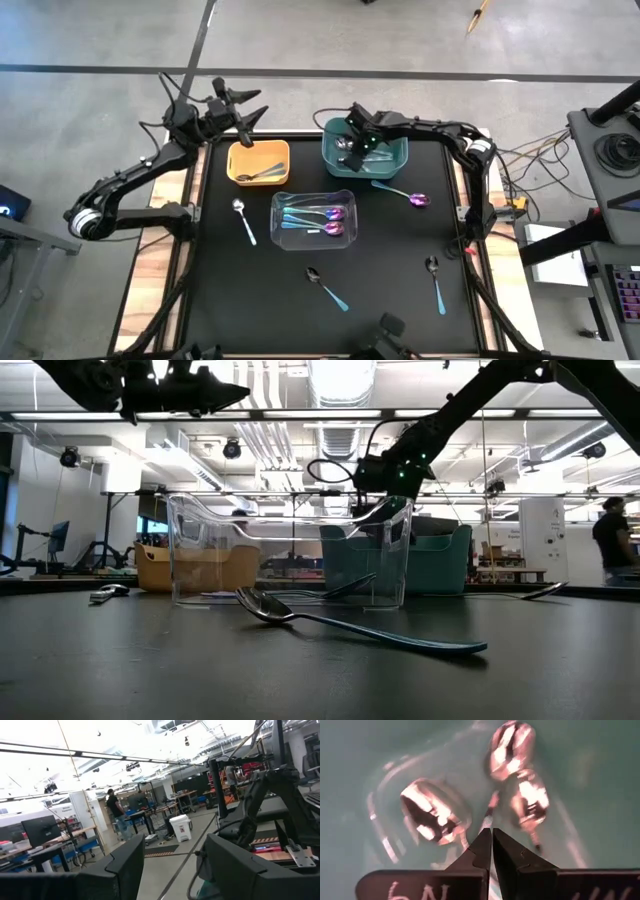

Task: Sort silverware by color (type)
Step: Adjust the blue patterned spoons in the green bin

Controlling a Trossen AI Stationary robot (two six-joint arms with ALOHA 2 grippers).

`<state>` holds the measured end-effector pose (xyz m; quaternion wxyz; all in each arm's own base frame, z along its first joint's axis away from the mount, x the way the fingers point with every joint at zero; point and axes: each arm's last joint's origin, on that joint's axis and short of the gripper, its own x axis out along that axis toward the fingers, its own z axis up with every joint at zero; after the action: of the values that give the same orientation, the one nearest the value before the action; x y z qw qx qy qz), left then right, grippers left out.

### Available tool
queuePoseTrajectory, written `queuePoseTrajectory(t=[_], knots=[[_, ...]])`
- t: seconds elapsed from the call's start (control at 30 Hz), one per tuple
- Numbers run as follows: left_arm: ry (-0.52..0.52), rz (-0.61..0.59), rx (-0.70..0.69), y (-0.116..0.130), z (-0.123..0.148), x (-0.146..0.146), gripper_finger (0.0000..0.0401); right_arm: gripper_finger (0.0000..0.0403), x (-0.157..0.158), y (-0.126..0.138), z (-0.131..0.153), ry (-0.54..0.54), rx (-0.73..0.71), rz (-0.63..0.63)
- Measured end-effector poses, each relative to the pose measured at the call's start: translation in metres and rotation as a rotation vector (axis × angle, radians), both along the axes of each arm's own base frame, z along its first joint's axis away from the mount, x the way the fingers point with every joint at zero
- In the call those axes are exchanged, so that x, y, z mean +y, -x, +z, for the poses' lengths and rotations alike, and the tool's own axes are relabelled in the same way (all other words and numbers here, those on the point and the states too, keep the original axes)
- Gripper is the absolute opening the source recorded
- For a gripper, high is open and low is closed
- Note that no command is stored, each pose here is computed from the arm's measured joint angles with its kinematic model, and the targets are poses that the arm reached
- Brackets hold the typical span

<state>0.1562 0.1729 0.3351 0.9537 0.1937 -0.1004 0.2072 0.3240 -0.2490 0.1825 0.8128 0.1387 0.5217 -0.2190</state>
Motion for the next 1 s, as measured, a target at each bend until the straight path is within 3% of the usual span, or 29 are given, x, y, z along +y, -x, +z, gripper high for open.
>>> queuePoseTrajectory(t=[0.13, 0.33, 0.5, 0.7, 0.87, 1.0], knots=[[-0.001, 0.001, 0.002, 0.0, 0.001, 0.0, 0.0194, 0.0009, 0.004, 0.006, -0.003, -0.023, 0.079, 0.072], [-0.006, 0.017, -0.005, 0.002, 0.003, -0.002, 0.0194, 0.0009, -0.001, 0.011, 0.011, 0.029, 0.111, 0.203], [-0.019, 0.064, -0.009, 0.006, 0.007, -0.004, 0.0194, 0.0014, -0.005, 0.017, 0.011, 0.121, 0.204, 0.458], [-0.03, 0.232, -0.021, 0.011, 0.009, -0.003, 0.0194, 0.0078, -0.005, 0.018, 0.011, 0.151, 0.222, 0.564], [-0.036, 0.249, -0.022, 0.012, 0.01, -0.002, 0.0194, 0.0142, 0.001, 0.022, 0.004, 0.07, 0.207, 0.572], [-0.035, 0.254, -0.022, 0.013, 0.009, -0.002, 0.0194, 0.0164, 0.001, 0.025, 0.0, 0.051, 0.214, 0.567]])
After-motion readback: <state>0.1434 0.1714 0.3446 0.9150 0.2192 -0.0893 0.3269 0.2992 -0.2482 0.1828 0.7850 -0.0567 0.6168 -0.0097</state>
